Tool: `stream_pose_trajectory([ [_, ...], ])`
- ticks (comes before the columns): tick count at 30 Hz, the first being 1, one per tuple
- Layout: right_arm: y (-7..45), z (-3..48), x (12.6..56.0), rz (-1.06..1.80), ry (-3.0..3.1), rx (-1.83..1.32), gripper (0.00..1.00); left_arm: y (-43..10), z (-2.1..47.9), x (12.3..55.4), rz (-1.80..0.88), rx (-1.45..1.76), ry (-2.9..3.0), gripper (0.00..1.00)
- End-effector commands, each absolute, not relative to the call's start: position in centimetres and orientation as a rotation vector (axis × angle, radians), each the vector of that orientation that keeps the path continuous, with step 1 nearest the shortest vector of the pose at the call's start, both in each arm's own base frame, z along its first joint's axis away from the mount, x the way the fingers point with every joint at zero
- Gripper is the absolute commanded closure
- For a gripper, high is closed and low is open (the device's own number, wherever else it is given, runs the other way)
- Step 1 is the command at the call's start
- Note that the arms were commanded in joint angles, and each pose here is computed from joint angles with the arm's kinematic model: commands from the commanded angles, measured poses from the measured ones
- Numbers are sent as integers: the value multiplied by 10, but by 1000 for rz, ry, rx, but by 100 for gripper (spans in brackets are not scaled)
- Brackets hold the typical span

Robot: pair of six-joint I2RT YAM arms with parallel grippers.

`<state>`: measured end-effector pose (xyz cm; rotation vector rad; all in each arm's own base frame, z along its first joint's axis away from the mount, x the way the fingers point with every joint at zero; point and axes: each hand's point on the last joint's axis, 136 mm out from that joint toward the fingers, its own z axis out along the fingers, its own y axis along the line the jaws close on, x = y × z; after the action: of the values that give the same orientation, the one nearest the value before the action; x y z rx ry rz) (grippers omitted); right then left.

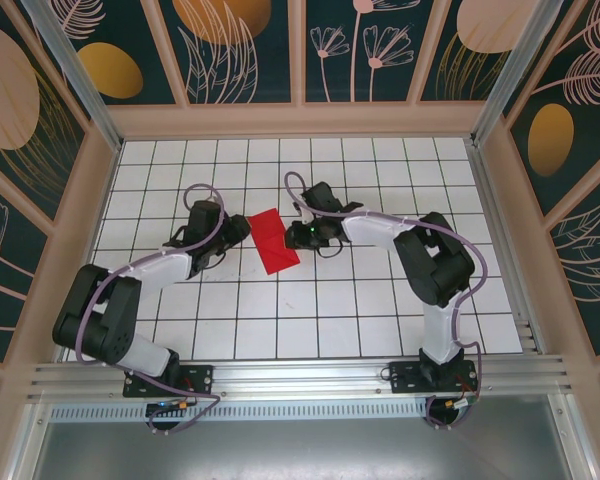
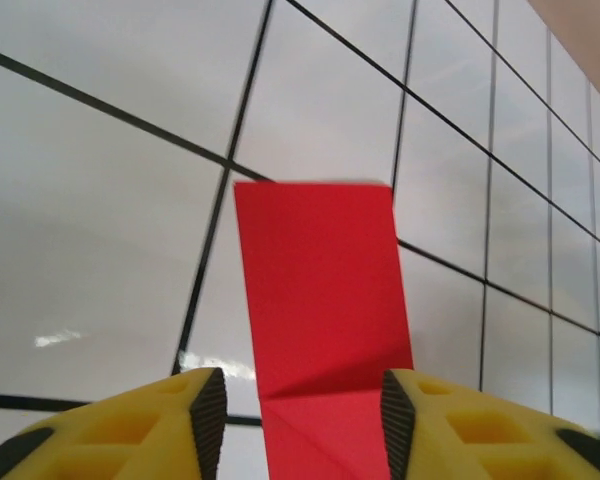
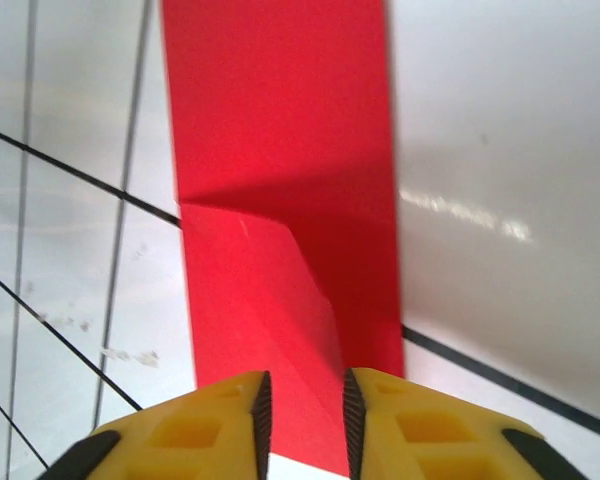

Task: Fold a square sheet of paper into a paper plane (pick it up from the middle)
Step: Fold the triangle a second time at the center of the table, then turn over the paper at the center of the table.

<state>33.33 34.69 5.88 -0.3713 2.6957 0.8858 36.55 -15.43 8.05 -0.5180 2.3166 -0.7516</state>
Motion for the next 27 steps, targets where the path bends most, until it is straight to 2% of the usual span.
stream_pose_trajectory([
  [1, 352, 81, 346, 840, 2620, -438, 67, -172, 81, 351, -914, -494, 2329, 50],
  [7, 352, 71, 362, 805, 2611, -490, 55, -180, 75, 341, -1004, -517, 2332, 46],
  [19, 368, 55, 341, 1056, 2591, -769, 54, -181, 69, 333, -1065, -565, 2317, 39],
  [24, 364, 44, 340, 1104, 2626, -798, 71, -171, 73, 333, -1034, -630, 2280, 37],
  [27, 361, 46, 345, 1154, 2625, -761, 86, -166, 80, 333, -1022, -639, 2247, 35],
])
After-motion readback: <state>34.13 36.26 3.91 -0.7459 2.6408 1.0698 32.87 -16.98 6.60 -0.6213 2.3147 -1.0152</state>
